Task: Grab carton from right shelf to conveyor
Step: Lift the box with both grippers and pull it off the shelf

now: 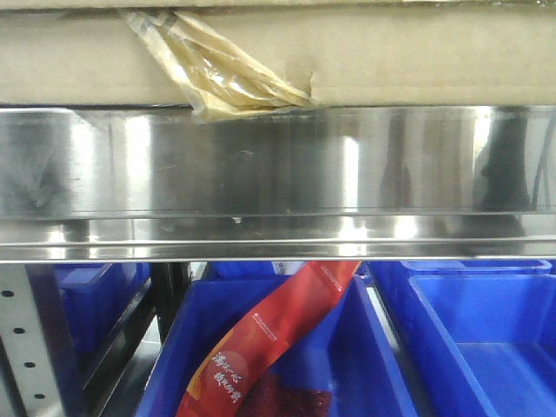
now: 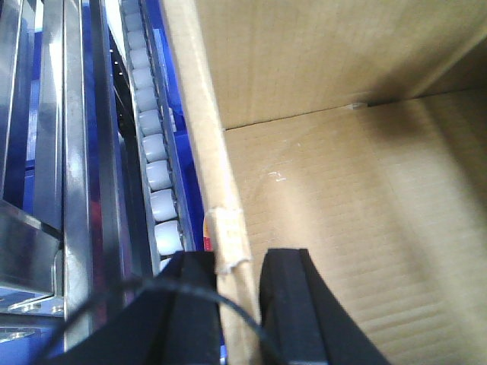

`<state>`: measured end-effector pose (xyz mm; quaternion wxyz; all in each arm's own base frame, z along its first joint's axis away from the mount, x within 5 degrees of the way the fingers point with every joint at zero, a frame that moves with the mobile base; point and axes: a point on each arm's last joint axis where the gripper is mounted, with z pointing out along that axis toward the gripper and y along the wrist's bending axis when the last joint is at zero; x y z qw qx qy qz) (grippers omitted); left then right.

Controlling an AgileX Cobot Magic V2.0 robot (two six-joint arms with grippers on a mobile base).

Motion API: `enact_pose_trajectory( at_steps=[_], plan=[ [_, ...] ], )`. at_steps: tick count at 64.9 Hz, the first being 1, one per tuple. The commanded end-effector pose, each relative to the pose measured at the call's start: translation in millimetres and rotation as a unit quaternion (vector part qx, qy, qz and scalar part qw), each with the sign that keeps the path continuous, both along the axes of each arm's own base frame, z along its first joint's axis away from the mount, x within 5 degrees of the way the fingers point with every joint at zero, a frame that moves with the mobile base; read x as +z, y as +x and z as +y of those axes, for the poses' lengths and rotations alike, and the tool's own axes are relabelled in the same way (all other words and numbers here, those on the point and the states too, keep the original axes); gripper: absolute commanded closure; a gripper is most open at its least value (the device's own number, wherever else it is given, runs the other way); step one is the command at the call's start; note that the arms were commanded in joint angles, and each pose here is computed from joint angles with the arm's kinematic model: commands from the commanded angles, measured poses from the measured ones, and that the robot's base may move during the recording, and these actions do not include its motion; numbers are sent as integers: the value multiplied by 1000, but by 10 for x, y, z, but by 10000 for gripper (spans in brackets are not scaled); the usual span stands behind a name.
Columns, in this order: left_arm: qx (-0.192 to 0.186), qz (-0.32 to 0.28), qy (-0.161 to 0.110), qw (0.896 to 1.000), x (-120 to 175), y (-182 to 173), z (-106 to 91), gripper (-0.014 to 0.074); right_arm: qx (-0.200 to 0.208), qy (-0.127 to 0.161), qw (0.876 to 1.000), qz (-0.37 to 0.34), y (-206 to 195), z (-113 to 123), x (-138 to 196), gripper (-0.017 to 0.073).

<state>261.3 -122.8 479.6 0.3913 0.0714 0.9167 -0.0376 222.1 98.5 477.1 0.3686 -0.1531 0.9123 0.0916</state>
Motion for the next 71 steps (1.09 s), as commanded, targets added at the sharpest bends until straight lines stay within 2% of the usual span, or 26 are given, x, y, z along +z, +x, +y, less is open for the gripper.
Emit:
enact_pose_trajectory(
  at_steps=[1, 26, 47, 71],
  plan=[
    [-25, -26, -25, 999, 74, -42, -61, 615, 29, 34, 999, -26, -61, 65, 92, 627],
    [-24, -26, -24, 999, 74, -41, -59, 615, 29, 34, 999, -26, -61, 65, 92, 627],
    [-31, -57, -37, 997, 121, -9, -84, 615, 29, 34, 999, -26, -61, 65, 92, 627],
    [-32, -58, -38, 997, 123, -8, -85, 615, 29, 34, 999, -26, -61, 65, 92, 627]
  ],
)
